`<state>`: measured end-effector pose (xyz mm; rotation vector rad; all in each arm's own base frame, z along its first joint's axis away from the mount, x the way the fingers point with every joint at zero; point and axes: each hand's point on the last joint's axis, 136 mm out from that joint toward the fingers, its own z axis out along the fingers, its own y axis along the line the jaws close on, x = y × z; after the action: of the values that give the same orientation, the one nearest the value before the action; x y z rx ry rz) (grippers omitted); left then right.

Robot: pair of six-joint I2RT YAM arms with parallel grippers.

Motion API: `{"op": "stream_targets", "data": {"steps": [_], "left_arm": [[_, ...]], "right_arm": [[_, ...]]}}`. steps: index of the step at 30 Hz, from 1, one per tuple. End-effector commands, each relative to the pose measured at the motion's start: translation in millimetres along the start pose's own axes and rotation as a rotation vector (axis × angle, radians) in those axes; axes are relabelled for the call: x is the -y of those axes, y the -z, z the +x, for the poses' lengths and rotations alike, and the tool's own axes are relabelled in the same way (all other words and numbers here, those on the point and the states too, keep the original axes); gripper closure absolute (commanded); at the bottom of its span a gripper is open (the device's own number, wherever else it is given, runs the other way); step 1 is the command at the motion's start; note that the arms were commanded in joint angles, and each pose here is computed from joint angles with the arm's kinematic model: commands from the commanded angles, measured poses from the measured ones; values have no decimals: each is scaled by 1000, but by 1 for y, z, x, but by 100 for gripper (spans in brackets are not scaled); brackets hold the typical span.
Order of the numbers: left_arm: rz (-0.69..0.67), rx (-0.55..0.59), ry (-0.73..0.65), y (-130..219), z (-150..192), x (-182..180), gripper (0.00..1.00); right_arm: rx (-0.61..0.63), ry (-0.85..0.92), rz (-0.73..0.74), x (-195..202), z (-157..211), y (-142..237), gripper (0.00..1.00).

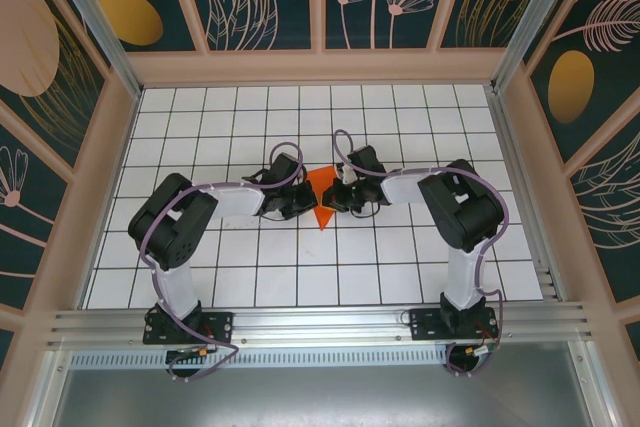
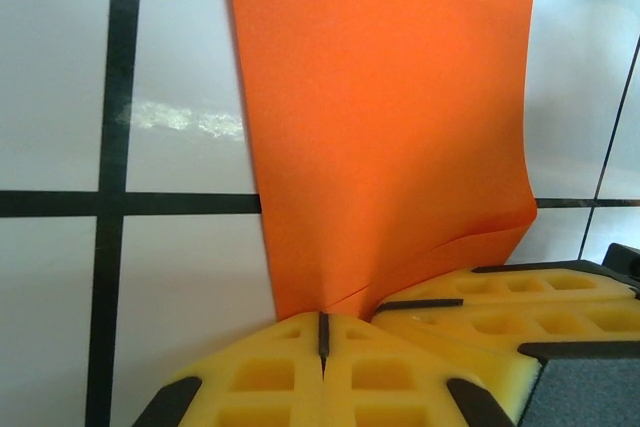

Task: Fold a paper plane with a square sheet of paper (pick it up from the middle)
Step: Third fold the triangle at the center of the table.

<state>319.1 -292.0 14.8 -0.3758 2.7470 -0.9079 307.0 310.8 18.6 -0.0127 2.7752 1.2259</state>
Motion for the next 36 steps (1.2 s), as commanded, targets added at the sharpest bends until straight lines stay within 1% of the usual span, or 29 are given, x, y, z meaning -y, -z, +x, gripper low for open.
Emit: {"op": "stream_targets", "data": {"steps": [1, 6, 9, 11, 13, 17, 21, 36], "left_arm": [[-96, -18, 11, -6, 6, -21, 100], [-145, -14, 12, -8, 8, -31, 100], [-165, -13, 14, -9, 10, -37, 100], [-172, -11, 12, -9, 11, -38, 100], [-176, -8, 15, -8, 11, -39, 100], [-180, -4, 16, -8, 12, -39, 100], [-186, -2, 18, -9, 12, -40, 100], [-236, 32, 39, -5, 9, -50, 100]], "right_arm": [[-12, -23, -7, 4, 6, 6, 99], [53, 24, -96, -20, -12, 24, 97], [46, 57, -132, -31, -3, 29, 97], [37, 65, -131, -29, 6, 32, 97], [12, 87, -130, -32, 23, 31, 96], [-33, 81, -105, -28, 43, 23, 97], [-65, 64, -80, -19, 54, 13, 97], [-134, 60, -14, 3, 75, -1, 96]]}}
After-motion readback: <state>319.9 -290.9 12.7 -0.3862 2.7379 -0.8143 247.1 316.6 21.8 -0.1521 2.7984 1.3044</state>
